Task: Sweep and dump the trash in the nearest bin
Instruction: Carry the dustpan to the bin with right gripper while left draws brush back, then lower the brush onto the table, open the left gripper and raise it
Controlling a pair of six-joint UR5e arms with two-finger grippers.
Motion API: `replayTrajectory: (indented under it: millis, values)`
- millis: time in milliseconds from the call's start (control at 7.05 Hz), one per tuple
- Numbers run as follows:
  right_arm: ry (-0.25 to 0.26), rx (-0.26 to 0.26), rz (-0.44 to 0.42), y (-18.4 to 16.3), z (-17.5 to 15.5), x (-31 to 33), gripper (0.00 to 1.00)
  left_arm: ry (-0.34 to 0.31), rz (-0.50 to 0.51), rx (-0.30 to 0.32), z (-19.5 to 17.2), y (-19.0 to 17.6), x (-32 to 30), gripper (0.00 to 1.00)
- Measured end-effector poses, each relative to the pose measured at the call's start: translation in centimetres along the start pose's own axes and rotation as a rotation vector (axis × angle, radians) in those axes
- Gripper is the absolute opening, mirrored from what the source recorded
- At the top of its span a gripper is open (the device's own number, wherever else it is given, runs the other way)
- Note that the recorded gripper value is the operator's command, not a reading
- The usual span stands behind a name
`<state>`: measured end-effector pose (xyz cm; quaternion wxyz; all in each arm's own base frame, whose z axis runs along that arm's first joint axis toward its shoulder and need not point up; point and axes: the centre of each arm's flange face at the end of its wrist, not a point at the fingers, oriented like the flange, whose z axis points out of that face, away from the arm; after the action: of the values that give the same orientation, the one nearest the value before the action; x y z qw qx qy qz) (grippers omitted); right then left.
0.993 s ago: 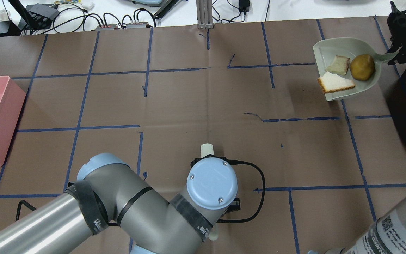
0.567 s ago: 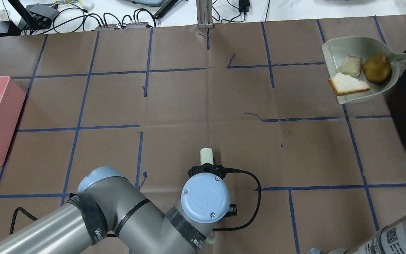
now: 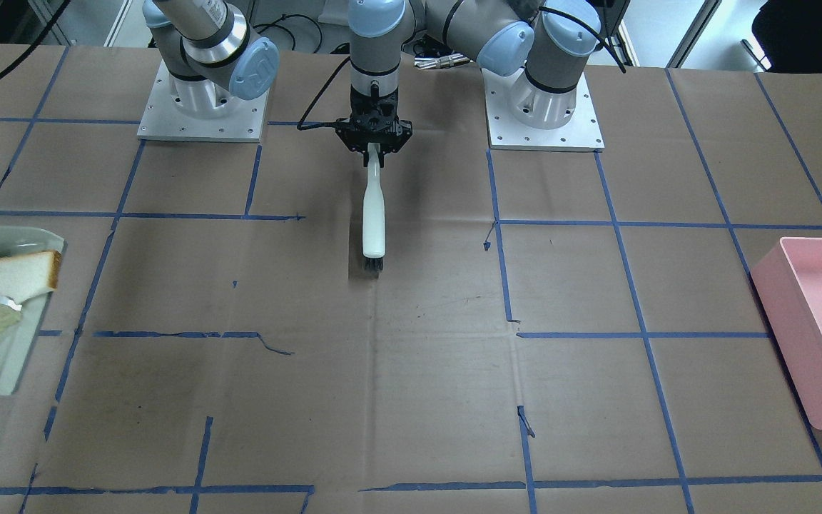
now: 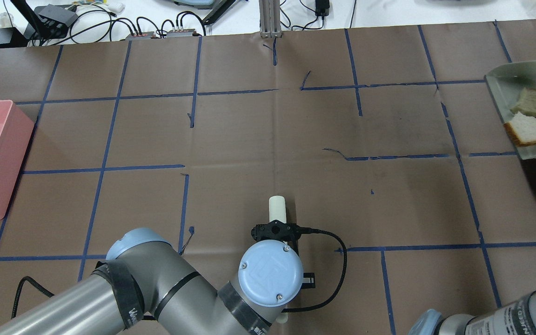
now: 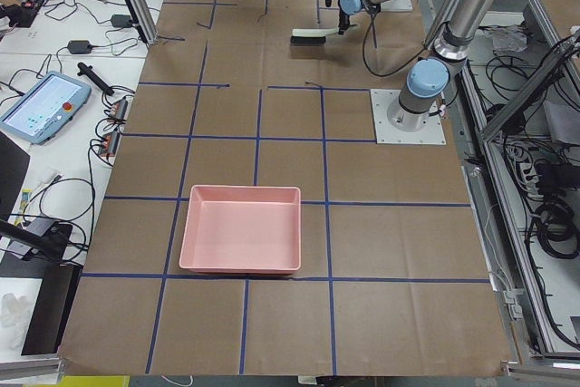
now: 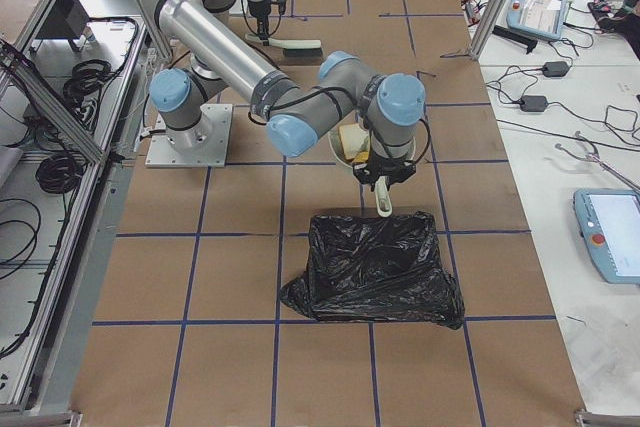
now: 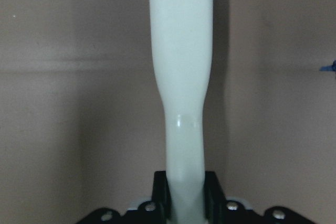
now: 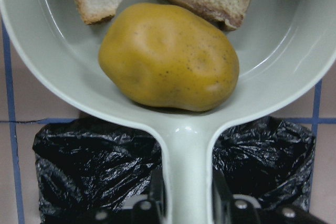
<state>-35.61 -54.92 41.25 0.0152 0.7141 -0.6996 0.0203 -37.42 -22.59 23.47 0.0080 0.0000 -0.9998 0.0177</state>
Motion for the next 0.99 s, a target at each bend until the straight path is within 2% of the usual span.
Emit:
replayTrajectory:
  millis: [142,284,425,567,709,993]
  values:
    - [0.013,-0.018,-0.018,2.4,-0.8,-0.9,0.0,-0.006,0.0,-0.006,0.3,0.3,-0.2,0.0]
    - [0.027,-0.04,-0.043,4.6,-1.7,-1.6,0.0,-0.009,0.0,-0.011,0.6,0.5,-0.4,0.05]
    - [0.037,-0.056,-0.048,7.4,-2.1,-2.3,0.0,-0.01,0.0,-0.012,0.6,0.5,-0.4,0.27]
    - [0.045,-0.069,-0.049,10.3,-2.2,-2.8,0.0,-0.01,-0.002,-0.011,0.6,0.5,-0.4,0.62]
    - [0.051,-0.082,-0.056,13.3,-2.2,-2.8,0.0,-0.011,-0.006,-0.01,0.6,0.4,-0.5,0.8]
    - [0.054,-0.097,-0.077,18.8,-1.8,-2.6,0.0,-0.012,-0.019,-0.007,0.5,-0.1,-0.6,0.93]
